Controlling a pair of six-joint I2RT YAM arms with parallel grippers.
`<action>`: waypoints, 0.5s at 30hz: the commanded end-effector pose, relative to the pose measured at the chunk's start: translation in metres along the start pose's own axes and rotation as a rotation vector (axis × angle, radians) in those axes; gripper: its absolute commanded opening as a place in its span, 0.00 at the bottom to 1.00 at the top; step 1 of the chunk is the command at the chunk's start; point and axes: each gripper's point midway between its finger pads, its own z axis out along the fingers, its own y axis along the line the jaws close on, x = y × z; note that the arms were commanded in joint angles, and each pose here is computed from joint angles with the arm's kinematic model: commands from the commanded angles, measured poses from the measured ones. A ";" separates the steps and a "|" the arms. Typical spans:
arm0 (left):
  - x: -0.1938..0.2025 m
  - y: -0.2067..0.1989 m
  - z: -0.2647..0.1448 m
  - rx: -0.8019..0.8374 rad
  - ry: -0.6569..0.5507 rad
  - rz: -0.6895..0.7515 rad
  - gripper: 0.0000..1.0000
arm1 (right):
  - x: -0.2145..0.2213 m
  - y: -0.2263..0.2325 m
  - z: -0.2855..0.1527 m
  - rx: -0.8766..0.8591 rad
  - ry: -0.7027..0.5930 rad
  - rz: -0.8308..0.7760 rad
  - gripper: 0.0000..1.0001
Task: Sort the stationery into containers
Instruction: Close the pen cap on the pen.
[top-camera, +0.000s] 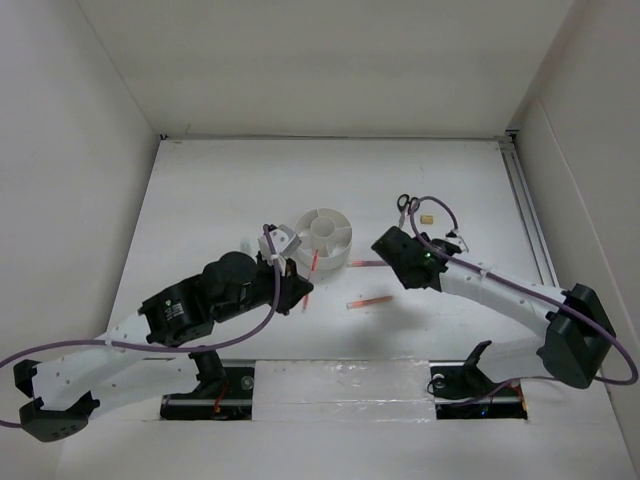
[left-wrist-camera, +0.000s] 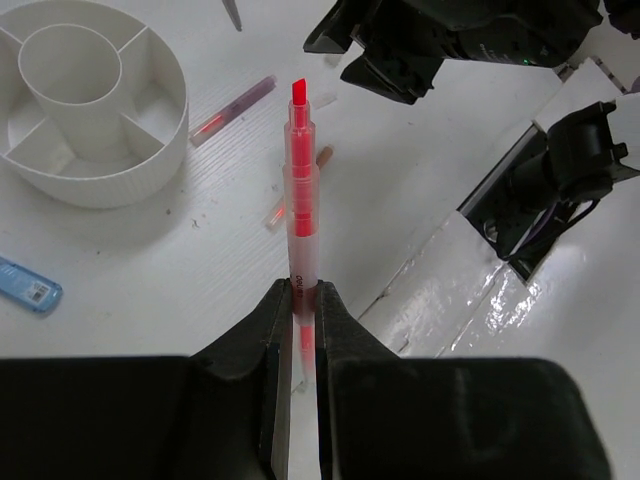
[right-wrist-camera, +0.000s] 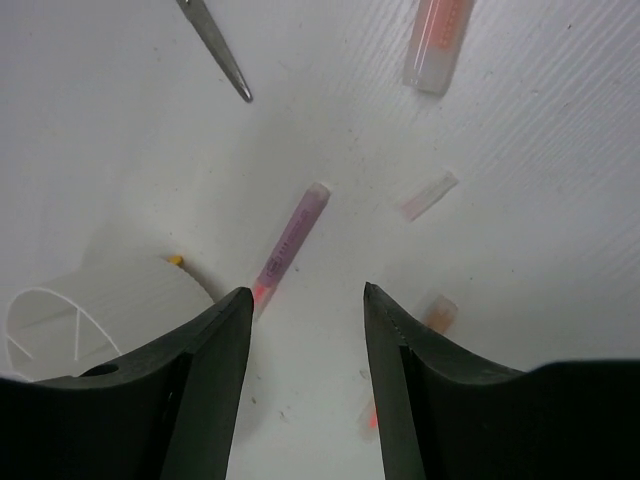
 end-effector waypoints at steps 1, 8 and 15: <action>-0.013 -0.011 -0.007 0.064 -0.066 0.006 0.00 | -0.028 0.004 -0.001 0.005 -0.052 0.132 0.54; -0.015 -0.016 -0.015 0.105 -0.088 0.013 0.00 | -0.027 -0.015 0.013 0.078 -0.027 0.217 0.61; -0.015 -0.016 -0.015 0.105 -0.088 0.013 0.00 | -0.022 -0.038 0.030 0.175 -0.037 0.310 0.58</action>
